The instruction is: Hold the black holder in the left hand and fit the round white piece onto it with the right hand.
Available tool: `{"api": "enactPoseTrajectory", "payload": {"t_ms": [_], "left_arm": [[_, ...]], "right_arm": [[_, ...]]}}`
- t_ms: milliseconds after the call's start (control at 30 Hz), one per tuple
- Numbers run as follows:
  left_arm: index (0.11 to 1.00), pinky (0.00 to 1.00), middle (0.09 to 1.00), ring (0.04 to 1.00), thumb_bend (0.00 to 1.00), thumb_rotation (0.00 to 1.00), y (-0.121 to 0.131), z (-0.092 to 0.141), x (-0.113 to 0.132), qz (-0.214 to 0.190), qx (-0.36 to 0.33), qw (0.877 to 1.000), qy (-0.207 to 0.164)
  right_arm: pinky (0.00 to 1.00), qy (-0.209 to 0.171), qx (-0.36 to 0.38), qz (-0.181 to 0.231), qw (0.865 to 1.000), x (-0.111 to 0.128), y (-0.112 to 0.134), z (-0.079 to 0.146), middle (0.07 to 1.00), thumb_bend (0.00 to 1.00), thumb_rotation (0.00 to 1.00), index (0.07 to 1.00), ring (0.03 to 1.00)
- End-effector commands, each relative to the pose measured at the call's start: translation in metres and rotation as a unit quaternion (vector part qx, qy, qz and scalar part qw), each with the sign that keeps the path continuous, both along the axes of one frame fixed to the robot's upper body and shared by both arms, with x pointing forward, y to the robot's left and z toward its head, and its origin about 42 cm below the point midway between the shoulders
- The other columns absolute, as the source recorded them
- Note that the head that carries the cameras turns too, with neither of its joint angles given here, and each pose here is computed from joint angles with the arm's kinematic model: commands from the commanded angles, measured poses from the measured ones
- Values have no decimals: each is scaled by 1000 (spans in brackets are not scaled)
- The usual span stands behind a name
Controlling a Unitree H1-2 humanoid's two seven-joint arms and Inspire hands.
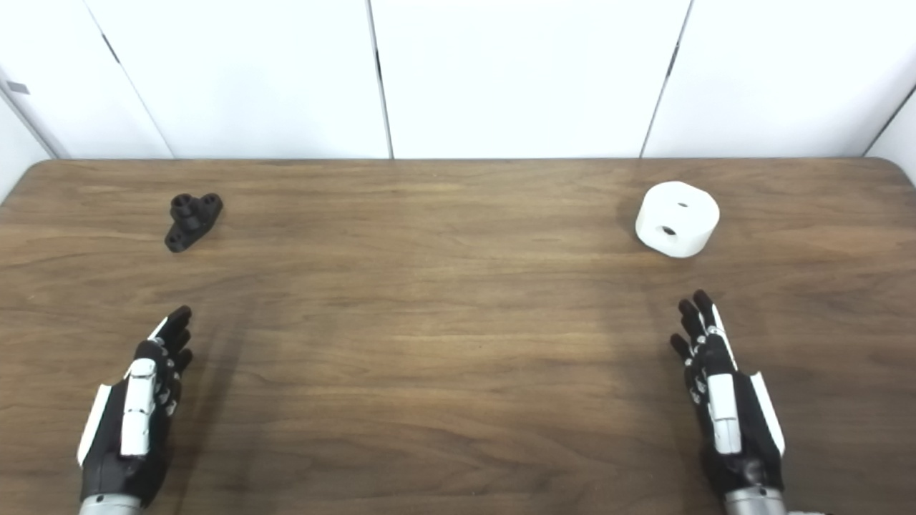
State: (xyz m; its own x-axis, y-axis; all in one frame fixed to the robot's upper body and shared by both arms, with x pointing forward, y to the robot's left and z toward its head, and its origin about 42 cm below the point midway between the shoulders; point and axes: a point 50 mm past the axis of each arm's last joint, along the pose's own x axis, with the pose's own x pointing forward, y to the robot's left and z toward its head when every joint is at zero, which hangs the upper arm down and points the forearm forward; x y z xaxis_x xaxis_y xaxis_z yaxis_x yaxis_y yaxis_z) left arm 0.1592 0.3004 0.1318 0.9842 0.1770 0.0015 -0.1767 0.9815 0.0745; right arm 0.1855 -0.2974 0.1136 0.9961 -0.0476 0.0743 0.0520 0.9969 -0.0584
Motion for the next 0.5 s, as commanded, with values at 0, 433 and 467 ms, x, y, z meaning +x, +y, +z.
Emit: {"api": "enactPoseTrajectory", "payload": {"t_ms": [0,433,467], "left_arm": [[926,1000,979,1000,442,1000,-2,6,1,-2,2,1000,-25],[927,1000,984,1000,437,1000,-2,7,1,-1,2,1000,-22],[927,1000,983,1000,436,1000,-1,7,1,-2,3,1000,-23]], "right_arm": [[1000,-7,0,-7,1000,-2,-2,1,975,650,1000,987,1000],[1000,-6,-1,-4,1000,-1,-1,0,974,653,1000,986,1000],[1000,-6,-1,-4,1000,-1,-1,0,976,650,1000,987,1000]]}}
